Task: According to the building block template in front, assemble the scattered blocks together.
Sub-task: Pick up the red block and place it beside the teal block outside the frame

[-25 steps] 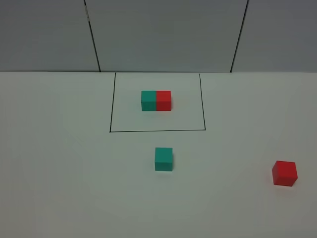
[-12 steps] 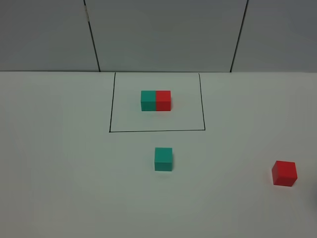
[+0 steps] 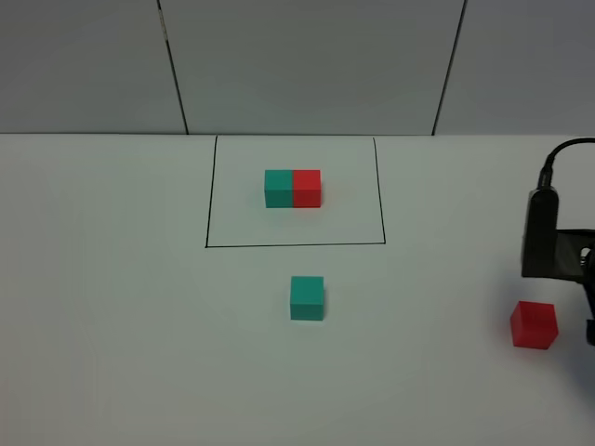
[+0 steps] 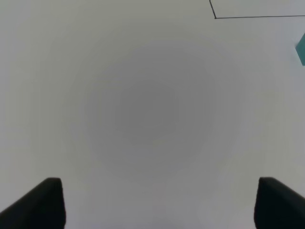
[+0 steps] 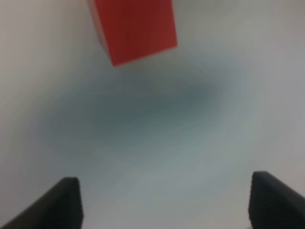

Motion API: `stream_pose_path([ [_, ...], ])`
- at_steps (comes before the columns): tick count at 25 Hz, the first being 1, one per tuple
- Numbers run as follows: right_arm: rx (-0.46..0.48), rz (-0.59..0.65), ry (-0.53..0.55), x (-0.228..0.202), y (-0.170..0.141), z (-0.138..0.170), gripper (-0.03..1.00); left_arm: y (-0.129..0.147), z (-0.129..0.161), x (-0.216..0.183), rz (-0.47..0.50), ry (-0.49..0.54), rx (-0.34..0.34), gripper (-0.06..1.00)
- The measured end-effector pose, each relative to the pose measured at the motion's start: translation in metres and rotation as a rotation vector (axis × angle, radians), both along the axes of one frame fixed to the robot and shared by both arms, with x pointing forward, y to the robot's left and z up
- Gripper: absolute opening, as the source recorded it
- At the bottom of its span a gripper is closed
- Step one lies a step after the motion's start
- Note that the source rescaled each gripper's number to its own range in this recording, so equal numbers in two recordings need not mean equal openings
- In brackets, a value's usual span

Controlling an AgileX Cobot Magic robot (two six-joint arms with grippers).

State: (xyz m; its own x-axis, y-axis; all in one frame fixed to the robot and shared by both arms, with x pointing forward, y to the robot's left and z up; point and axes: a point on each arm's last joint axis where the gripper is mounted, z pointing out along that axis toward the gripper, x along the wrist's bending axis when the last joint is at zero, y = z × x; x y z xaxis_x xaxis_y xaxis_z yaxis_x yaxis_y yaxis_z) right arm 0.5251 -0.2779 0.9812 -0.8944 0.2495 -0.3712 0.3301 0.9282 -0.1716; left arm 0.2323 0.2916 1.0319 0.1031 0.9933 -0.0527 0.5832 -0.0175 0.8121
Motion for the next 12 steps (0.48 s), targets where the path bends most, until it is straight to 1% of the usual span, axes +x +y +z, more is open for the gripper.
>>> stream_pose_path([
  [4,-0.051,0.072,0.019,0.009,0.001,-0.015,0.91,0.0,0.0,0.0,0.0,0.0,0.0,0.87],
  [7,-0.078,0.114,0.061,0.013,0.001,-0.027,0.91,0.0,0.0,0.0,0.0,0.0,0.0,0.87],
  [9,-0.089,0.149,0.088,0.015,0.001,-0.033,0.91,0.0,0.0,0.0,0.0,0.0,0.0,0.87],
  [12,-0.08,0.186,0.079,0.019,0.003,-0.04,0.91,0.0,0.0,0.0,0.0,0.0,0.0,0.87],
])
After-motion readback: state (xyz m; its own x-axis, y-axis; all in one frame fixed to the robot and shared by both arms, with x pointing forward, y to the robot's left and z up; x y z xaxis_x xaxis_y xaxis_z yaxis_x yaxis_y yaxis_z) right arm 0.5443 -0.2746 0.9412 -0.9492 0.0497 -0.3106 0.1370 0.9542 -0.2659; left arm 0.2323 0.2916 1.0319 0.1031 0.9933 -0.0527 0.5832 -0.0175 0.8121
